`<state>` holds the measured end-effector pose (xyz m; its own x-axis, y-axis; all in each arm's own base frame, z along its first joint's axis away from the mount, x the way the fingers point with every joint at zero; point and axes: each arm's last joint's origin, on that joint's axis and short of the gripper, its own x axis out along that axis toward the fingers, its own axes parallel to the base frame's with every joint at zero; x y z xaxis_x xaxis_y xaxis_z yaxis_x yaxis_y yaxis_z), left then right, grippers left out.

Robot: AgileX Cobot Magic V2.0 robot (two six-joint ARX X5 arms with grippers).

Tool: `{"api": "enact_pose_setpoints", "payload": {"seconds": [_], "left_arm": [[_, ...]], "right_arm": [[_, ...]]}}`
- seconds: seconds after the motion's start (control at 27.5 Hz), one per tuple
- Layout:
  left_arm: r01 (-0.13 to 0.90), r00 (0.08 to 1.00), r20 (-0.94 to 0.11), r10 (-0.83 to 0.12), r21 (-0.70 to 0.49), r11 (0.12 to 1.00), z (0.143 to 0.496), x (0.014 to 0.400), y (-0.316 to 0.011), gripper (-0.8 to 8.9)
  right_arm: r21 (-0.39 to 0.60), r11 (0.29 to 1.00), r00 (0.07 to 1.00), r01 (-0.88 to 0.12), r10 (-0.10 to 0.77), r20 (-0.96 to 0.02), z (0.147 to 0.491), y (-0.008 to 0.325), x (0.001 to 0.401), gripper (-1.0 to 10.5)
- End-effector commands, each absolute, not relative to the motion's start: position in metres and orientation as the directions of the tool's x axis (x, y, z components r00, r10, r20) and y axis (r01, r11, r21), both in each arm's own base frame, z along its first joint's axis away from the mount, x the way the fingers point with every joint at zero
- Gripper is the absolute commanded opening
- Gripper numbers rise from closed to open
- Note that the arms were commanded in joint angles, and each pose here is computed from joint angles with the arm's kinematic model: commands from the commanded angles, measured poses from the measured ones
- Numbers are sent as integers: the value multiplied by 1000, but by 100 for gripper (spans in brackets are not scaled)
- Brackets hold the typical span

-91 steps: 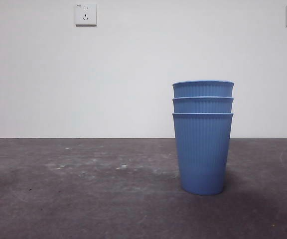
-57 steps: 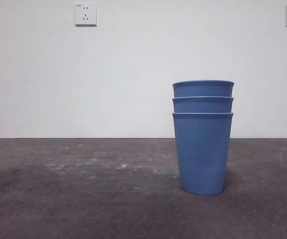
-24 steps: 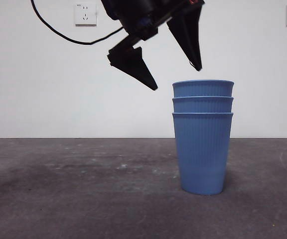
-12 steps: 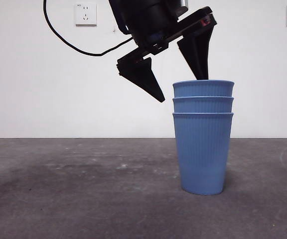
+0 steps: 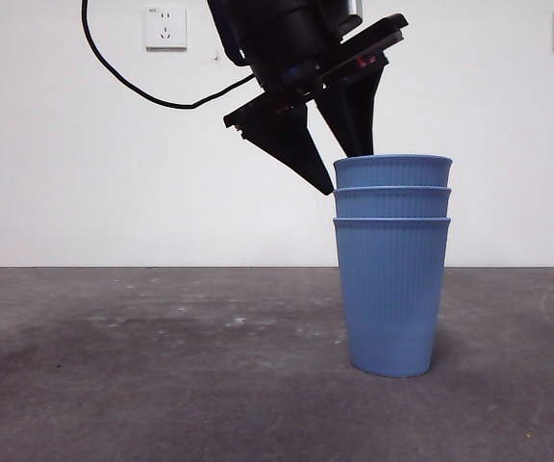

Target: Pick up the cup on the top,put the cup on the left,pick up the cup in the middle,put the cup on the right

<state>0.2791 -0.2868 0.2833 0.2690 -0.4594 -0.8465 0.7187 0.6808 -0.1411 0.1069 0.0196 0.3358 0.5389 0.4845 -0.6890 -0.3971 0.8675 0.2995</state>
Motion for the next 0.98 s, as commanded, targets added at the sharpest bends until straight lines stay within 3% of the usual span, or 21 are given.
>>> {"api": "enact_pose_setpoints", "payload": {"seconds": [0.04,0.18,0.33,0.76,0.98], "left_arm": [[715,266,-850,-455,-143,685,282,279,-288,210],[715,266,-849,-455,-143,684,282,279,-288,200],[715,265,-850,-455,-143,684,282,279,-288,18],[715,266,-849,-456,-144,684,282,279,-288,-8],[719,292,-826,-482,-142,680,301,277,-286,-8]], "right_arm": [[300,869,541,-393,482,-689,336,20,109,504],[305,869,533,-389,482,-696,335,20,112,504],[305,869,532,-389,482,-696,335,20,112,504],[305,869,532,-389,482,-696,335,20,112,504],[305,869,532,-389,482,-696,335,20,112,504]]}}
